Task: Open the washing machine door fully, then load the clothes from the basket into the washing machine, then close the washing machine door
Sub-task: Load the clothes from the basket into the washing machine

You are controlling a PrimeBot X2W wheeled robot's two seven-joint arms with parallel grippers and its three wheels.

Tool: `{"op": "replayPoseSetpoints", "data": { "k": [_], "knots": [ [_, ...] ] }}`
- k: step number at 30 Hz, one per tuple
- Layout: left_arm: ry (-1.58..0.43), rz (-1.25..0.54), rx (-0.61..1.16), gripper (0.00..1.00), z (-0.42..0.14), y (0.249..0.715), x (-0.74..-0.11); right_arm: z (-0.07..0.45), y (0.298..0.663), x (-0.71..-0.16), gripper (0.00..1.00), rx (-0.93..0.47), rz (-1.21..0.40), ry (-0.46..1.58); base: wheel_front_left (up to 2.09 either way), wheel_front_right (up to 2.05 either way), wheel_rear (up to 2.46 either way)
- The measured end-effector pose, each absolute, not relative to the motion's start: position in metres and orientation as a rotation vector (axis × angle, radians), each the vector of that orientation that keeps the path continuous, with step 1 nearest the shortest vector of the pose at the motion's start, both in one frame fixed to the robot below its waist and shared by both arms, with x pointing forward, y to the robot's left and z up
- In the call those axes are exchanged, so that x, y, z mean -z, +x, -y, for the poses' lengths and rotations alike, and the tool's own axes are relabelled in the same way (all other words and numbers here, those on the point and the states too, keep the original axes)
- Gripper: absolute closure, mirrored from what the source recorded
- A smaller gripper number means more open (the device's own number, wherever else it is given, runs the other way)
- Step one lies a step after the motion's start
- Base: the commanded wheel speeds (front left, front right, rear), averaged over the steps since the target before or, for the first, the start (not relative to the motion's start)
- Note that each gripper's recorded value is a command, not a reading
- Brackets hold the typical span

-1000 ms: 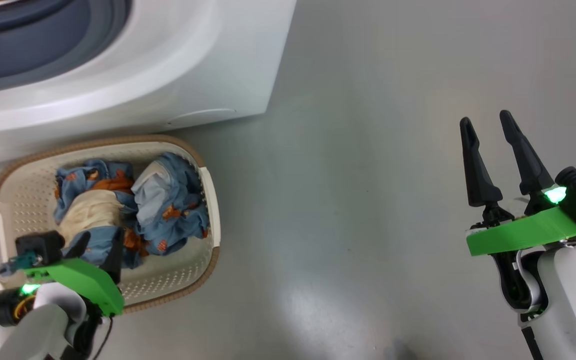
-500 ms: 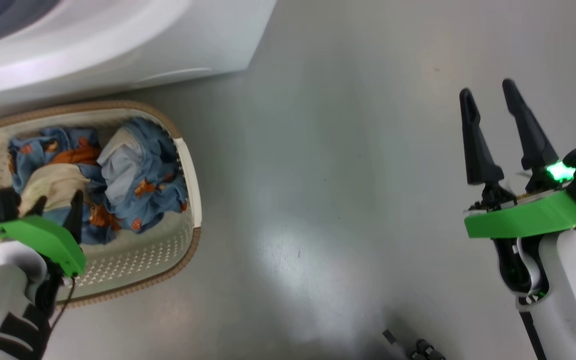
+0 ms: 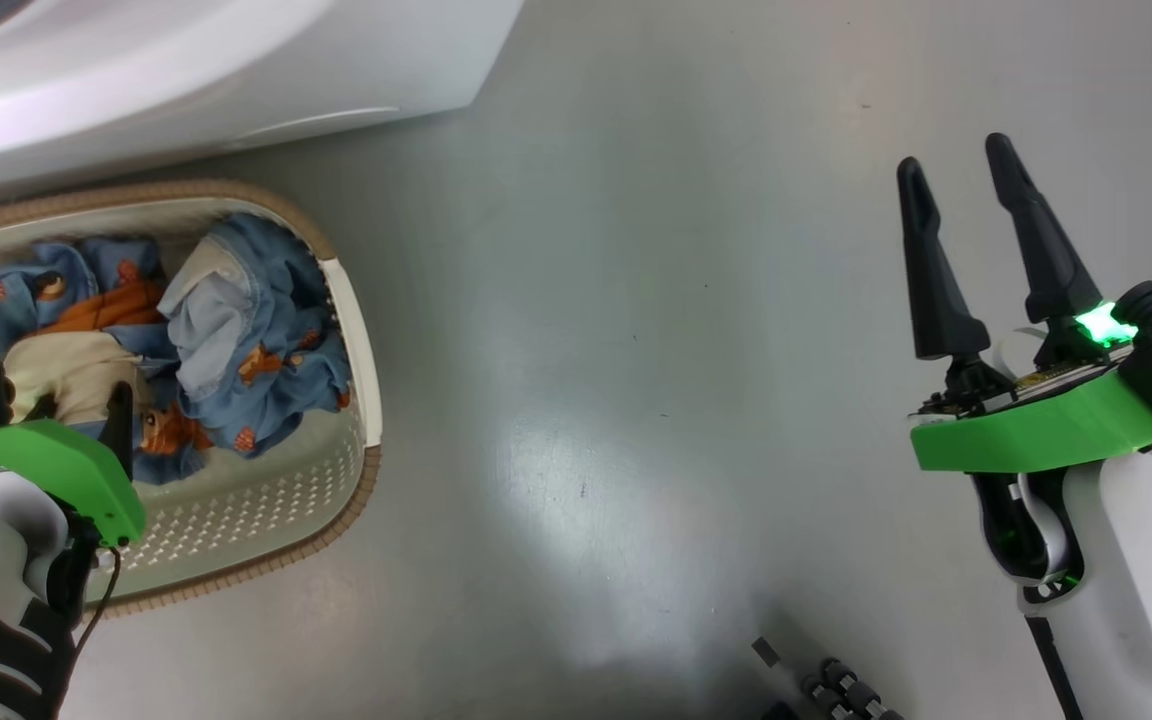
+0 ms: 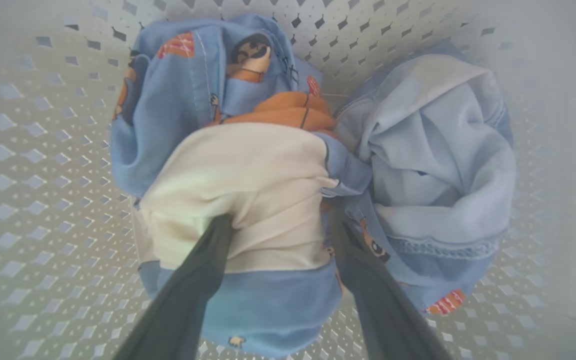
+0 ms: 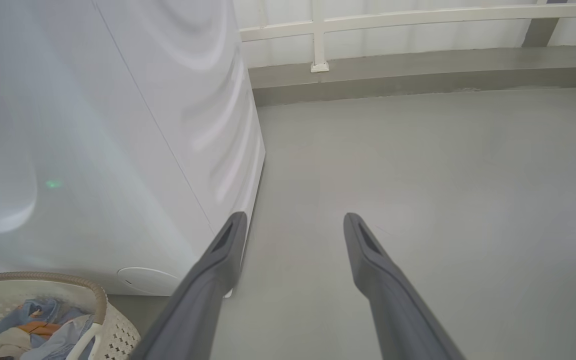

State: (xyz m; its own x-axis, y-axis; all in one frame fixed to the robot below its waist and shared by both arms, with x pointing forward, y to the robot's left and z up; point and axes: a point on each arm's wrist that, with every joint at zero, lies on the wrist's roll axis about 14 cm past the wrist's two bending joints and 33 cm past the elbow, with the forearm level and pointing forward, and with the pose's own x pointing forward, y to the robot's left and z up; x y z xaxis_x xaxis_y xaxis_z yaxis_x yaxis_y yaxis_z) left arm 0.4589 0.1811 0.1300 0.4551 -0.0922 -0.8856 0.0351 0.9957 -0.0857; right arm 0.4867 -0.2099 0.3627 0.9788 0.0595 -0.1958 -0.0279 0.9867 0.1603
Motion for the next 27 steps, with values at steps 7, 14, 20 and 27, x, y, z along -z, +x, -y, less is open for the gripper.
{"op": "replayPoseSetpoints", "data": {
  "k": [7,14,20,27],
  "knots": [
    [-0.018,-1.106,0.110,0.00,-0.180,0.465,-0.127,0.207,0.486,-0.360,0.00,-0.051,-0.208,0.159,0.00,0.00,0.00],
    [0.023,-1.130,0.124,1.00,-0.180,0.461,-0.125,0.206,0.486,-0.361,0.00,-0.053,-0.207,0.160,0.00,0.00,0.00],
    [0.026,-1.113,0.111,1.00,-0.182,0.466,-0.134,0.205,0.487,-0.369,0.00,-0.058,-0.188,0.162,0.00,0.00,0.00],
    [-0.017,-1.042,0.074,1.00,-0.184,0.475,-0.151,0.203,0.488,-0.382,0.00,-0.064,-0.160,0.166,0.00,0.00,0.00]
  ]
}}
